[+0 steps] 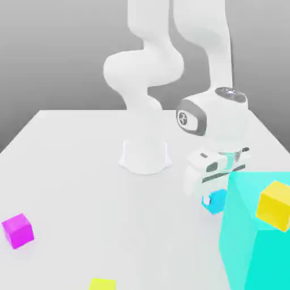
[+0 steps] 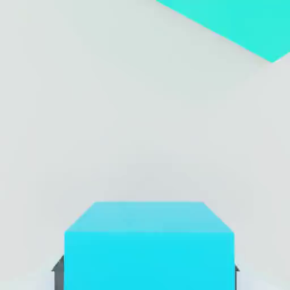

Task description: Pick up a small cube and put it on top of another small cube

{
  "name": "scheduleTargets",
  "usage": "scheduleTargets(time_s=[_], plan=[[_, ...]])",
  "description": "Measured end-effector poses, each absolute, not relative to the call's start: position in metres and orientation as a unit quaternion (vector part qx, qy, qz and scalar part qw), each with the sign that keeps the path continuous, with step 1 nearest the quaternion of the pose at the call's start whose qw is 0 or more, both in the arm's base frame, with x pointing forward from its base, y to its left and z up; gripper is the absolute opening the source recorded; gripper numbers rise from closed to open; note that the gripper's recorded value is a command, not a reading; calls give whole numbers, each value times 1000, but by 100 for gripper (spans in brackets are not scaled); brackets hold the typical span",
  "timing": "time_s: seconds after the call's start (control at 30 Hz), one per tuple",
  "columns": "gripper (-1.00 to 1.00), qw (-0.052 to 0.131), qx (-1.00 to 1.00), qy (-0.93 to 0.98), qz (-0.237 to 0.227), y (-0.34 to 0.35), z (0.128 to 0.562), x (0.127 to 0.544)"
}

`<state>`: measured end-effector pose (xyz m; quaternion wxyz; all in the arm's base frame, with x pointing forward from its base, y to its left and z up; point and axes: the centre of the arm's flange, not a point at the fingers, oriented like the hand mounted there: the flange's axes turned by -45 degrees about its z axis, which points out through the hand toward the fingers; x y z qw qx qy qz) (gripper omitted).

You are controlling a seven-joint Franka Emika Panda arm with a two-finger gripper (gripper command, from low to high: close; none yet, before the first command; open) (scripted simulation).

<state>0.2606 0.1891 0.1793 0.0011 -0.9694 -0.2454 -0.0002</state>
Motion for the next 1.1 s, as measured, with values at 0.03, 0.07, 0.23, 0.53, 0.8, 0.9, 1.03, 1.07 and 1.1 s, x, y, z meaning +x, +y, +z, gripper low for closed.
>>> scheduleTargets(time_s=[0.03, 0.07, 0.23, 0.53, 0.8, 0.9, 1.03, 1.07, 1.1], plan=[[-100, 0, -970, -245, 0, 189, 187, 260], [-100, 7, -973, -231, -8, 190, 197, 263], [-100, 95, -985, -120, -80, 217, 272, 300], [-100, 163, -968, -135, -132, 260, 387, 361], [-100, 121, -956, -243, -113, 276, 443, 422], [-100, 86, -955, -270, -84, 263, 448, 454], [-100, 41, -955, -291, -40, 229, 453, 499], [-100, 28, -954, -297, -27, 220, 453, 508], [-100, 15, -952, -305, -13, 210, 453, 516]])
